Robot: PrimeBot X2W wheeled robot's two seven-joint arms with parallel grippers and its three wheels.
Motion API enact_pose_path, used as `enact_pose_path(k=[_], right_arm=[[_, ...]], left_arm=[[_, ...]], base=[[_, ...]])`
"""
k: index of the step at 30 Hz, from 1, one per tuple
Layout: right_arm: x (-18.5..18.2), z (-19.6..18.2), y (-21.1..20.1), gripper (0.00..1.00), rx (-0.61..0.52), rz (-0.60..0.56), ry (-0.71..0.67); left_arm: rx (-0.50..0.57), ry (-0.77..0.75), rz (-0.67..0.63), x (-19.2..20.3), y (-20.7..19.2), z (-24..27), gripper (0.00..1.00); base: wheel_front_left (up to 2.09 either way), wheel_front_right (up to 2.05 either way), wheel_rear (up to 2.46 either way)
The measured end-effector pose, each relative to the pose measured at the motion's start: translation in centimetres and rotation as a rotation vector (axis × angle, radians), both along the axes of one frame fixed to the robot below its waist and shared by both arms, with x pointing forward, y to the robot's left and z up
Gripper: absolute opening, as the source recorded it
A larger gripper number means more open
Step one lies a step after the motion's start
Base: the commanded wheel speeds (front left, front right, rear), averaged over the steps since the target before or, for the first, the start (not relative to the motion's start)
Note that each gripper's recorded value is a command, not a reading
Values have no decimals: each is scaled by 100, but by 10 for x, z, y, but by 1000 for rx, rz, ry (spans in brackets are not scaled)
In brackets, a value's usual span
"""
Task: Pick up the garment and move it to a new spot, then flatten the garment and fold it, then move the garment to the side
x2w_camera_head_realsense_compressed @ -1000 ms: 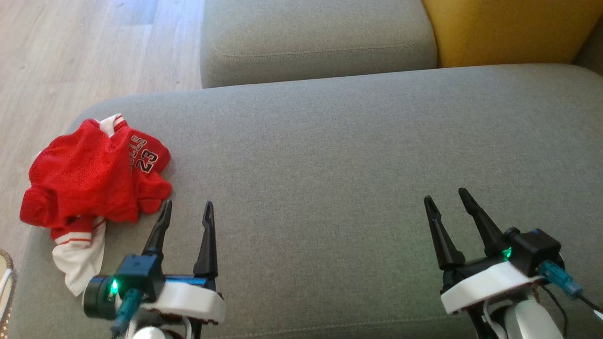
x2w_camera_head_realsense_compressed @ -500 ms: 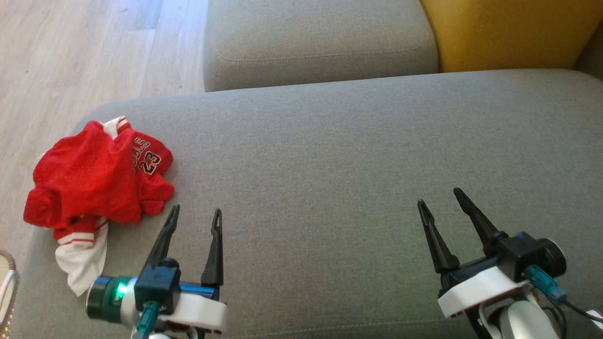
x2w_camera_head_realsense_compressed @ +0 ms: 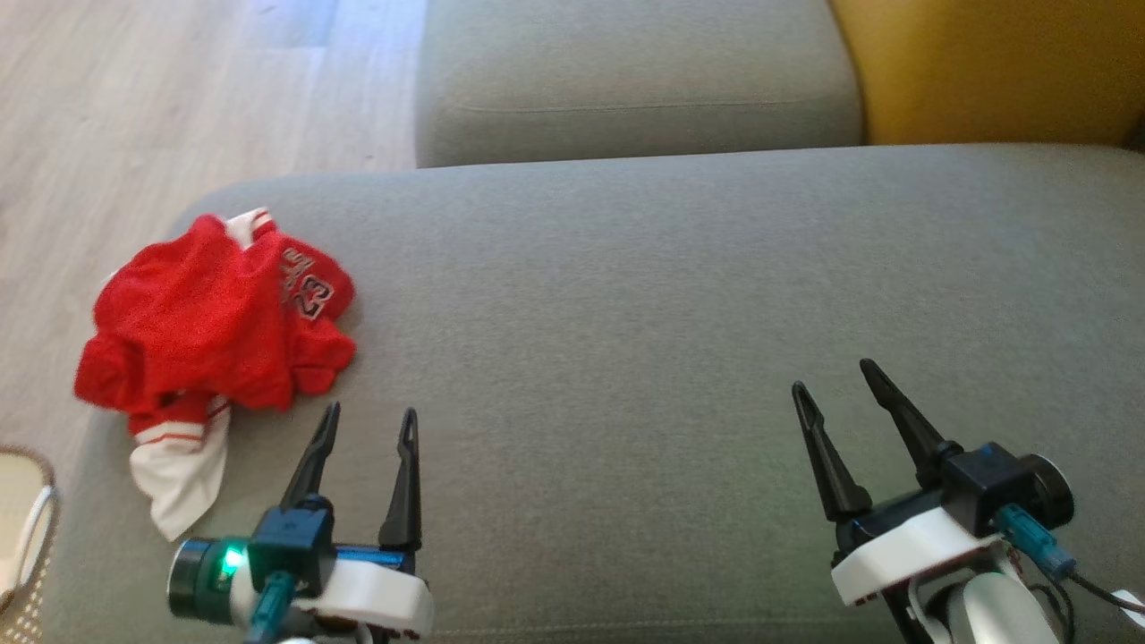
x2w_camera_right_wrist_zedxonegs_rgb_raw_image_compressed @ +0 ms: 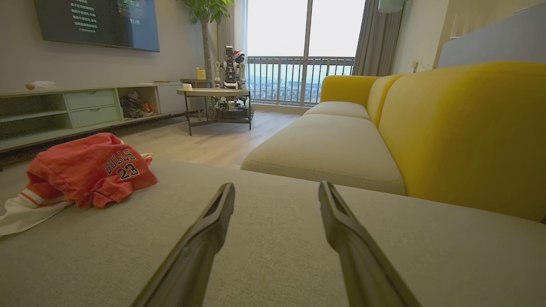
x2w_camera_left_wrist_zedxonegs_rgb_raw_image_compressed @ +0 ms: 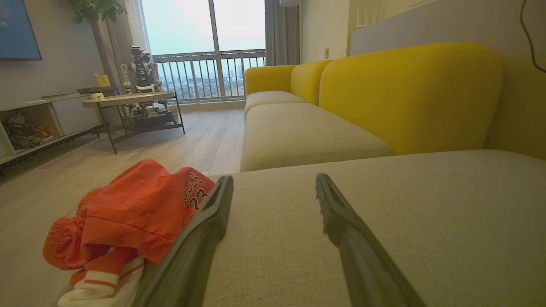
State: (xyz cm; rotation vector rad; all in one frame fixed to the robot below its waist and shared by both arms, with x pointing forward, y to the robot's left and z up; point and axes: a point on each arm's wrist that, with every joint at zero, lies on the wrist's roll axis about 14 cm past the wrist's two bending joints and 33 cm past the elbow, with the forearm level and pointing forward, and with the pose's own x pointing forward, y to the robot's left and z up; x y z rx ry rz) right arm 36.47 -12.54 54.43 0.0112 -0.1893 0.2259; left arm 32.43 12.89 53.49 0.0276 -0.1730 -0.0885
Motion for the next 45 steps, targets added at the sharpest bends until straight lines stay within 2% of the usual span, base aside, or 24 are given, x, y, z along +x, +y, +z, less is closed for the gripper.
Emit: enact_pose_path(k=[9,23,32,37,40,45], right_arm=[[8,-3,33,100,-8,96,10],[11,-8,107,100,-30,315,26],[11,-18,129,100,-43,380,53],[16,-32,130,100,-60,385,82],[23,-40,129,100,-70,380,96],[42,-46,127,100,-69,363,102]], left_arm=[[-45,8,135,-13,39,-3,100],[-84,27,321,-54,88,-14,100],[-87,46,398,-71,110,-20,100],[-48,-2,374,-47,122,1,100],[-58,-43,338,-14,134,21,100],[-51,-8,273,54,155,47,100]], base=[[0,0,0],[0,0,0],[0,0,0],[0,0,0],[0,0,0],[0,0,0]])
